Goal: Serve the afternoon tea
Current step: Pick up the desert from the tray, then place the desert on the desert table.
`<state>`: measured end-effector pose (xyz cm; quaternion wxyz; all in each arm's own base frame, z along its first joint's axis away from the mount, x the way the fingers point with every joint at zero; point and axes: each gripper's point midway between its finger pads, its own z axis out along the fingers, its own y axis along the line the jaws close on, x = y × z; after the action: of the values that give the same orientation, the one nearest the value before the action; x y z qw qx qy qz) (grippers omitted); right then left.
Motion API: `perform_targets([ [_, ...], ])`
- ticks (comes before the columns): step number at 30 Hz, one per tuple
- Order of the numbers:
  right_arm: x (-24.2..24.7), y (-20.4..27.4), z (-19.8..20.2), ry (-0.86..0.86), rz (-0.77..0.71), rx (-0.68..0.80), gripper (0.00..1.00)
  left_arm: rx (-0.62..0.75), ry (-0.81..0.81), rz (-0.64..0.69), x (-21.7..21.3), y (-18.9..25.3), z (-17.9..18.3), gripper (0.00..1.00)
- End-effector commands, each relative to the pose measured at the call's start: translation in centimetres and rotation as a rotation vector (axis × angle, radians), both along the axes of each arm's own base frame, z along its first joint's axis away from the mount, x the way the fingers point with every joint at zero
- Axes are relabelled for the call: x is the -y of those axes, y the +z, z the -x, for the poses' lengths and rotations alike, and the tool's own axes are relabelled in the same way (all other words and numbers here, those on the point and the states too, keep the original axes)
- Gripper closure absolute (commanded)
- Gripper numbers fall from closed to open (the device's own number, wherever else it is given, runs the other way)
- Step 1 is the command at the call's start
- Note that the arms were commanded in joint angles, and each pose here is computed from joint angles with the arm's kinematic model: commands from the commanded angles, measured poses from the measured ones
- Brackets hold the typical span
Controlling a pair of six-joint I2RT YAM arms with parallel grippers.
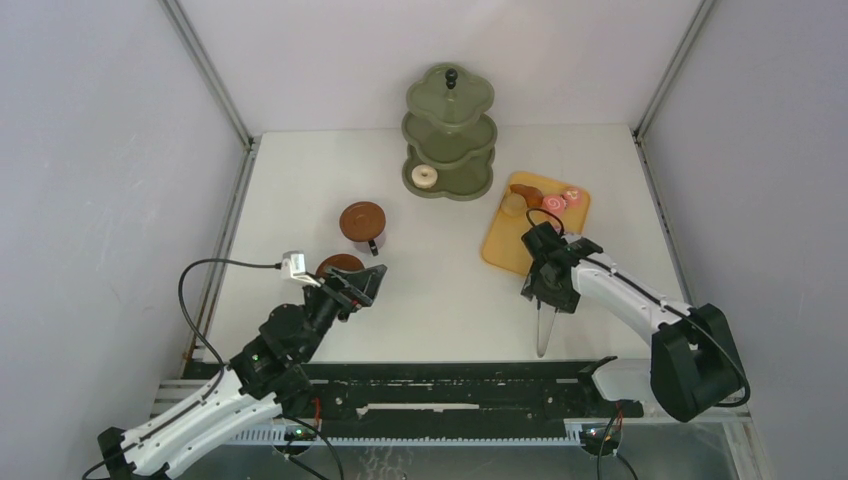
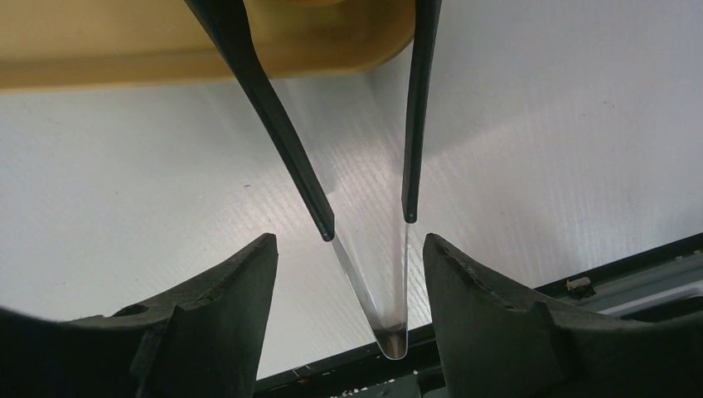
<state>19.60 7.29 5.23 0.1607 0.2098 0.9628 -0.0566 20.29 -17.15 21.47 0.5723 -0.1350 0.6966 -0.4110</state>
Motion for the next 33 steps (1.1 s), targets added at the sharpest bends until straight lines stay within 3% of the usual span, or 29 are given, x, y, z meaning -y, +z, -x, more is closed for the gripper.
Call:
perform_targets([
  [1, 0.1, -0.7, -0.4, -0.012, 0.034, -0.003, 0.27, -0.006, -0.007, 0.014, 0.1, -0.5, 0.1, 0.07],
  [14, 0.4, -3.3, -1.1, -0.020, 0.043, -0.046, 0.28, -0.022, -0.001, -0.010, 0.4, -1.1, -0.2, 0.06],
  [24, 0.5, -3.4, -1.7, -0.014, 0.056, -0.030, 0.41, -0.030, -0.008, -0.013, 0.7, -1.4, -0.3, 0.06],
  [29, 0.4, -3.2, -1.6, 0.005, 0.059, -0.028, 0.55, -0.031, -0.008, -0.006, 0.6, -1.5, -0.2, 0.06],
  [33, -0.2, -2.4, -1.7, 0.021, 0.053, -0.005, 0.57, -0.031, -0.008, -0.001, 0.5, -1.4, -0.1, 0.06],
])
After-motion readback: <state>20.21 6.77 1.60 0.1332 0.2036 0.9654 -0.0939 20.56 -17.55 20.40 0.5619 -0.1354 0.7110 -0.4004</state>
